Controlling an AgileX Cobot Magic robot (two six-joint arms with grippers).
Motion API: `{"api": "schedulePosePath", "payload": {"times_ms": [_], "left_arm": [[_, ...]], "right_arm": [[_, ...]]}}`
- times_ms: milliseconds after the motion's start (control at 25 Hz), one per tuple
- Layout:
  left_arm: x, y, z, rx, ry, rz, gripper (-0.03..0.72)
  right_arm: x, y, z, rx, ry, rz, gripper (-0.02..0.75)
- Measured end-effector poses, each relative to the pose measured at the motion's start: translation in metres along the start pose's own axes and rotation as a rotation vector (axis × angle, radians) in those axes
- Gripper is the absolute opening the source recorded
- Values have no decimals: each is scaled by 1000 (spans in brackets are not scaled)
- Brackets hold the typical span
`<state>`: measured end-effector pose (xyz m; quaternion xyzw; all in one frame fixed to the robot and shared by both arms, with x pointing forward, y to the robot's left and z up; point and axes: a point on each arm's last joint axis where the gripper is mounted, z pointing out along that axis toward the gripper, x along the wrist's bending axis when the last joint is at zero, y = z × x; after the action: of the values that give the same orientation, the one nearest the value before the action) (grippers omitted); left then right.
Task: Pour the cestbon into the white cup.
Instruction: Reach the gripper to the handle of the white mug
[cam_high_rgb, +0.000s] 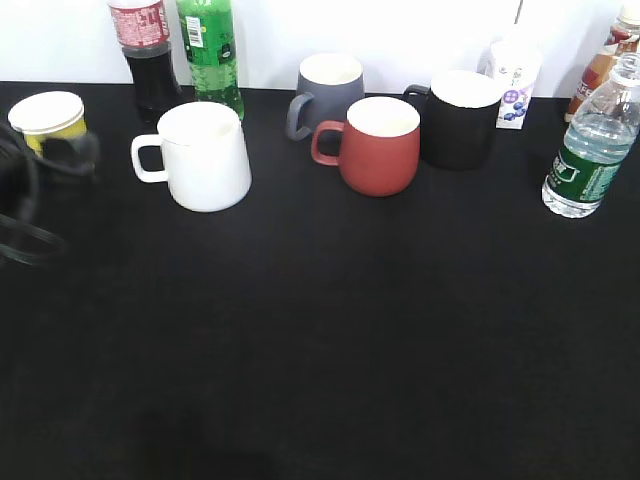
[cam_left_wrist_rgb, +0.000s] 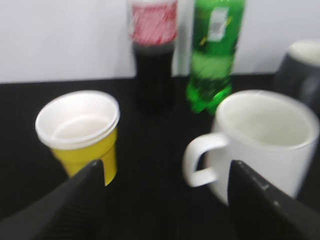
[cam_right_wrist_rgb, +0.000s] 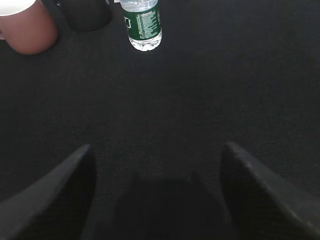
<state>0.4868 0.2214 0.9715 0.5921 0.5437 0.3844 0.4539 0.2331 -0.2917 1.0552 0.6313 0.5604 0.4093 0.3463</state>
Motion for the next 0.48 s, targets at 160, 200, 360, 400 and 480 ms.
{"api": "schedulePosePath", "payload": {"times_ms": [160, 200, 360, 400, 480], "left_arm": [[-4, -19, 17, -7, -17, 28, 549], [-4, -21, 21, -34, -10, 38, 547], [-13, -32, 32, -100, -90, 89, 546], [-14, -34, 33, -94, -95, 81, 546], [-16, -35, 40, -94, -96, 78, 546]], "right_arm": [[0, 0, 0, 0, 0, 0, 587], [0, 0, 0, 0, 0, 0, 587], [0, 0, 0, 0, 0, 0, 587], [0, 0, 0, 0, 0, 0, 587], [0, 0, 0, 0, 0, 0, 587]]}}
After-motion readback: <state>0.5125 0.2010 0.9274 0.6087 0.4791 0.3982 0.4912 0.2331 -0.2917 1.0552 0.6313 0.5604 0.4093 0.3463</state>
